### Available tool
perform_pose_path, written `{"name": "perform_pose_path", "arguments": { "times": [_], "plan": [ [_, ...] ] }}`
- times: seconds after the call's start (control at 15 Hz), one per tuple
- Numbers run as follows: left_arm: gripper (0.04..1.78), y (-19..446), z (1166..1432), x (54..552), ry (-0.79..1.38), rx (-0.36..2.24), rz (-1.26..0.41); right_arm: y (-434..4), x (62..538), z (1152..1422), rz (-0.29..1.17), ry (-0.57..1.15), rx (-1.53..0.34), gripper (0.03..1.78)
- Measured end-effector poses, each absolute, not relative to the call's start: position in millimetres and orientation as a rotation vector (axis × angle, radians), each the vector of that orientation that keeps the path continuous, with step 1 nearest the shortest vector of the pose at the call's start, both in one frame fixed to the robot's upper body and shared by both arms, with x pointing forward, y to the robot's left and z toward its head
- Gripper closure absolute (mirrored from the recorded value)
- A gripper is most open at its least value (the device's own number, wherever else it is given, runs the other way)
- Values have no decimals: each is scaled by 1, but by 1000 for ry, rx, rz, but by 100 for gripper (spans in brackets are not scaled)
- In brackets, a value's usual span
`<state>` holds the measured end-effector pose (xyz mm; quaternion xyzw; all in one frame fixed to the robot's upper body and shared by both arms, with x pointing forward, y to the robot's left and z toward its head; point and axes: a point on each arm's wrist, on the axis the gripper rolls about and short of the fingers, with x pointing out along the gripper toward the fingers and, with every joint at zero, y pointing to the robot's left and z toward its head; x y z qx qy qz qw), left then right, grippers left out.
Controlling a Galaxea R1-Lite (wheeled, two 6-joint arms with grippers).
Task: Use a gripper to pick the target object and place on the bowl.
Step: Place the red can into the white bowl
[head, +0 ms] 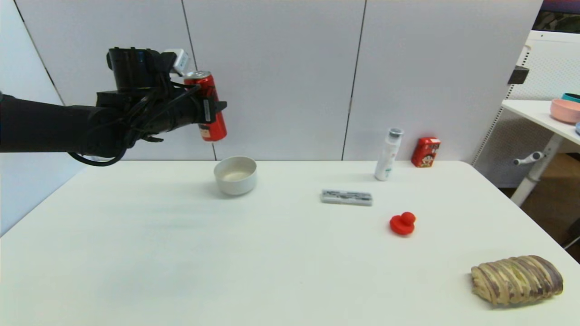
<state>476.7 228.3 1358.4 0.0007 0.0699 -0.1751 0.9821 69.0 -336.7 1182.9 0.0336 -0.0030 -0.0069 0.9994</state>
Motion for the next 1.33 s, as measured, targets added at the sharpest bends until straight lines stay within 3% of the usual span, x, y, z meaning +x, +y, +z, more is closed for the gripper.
{"name": "perform_pose_path", "arguments": {
  "times": [0.6,1.33],
  "plan": [
    [84,190,1301,495,280,18,-419,-337,69,1183,-14,-6,67,10],
    [84,191,1268,503,230,14,-406,-337,69,1183,-14,-6,67,10]
  ]
}}
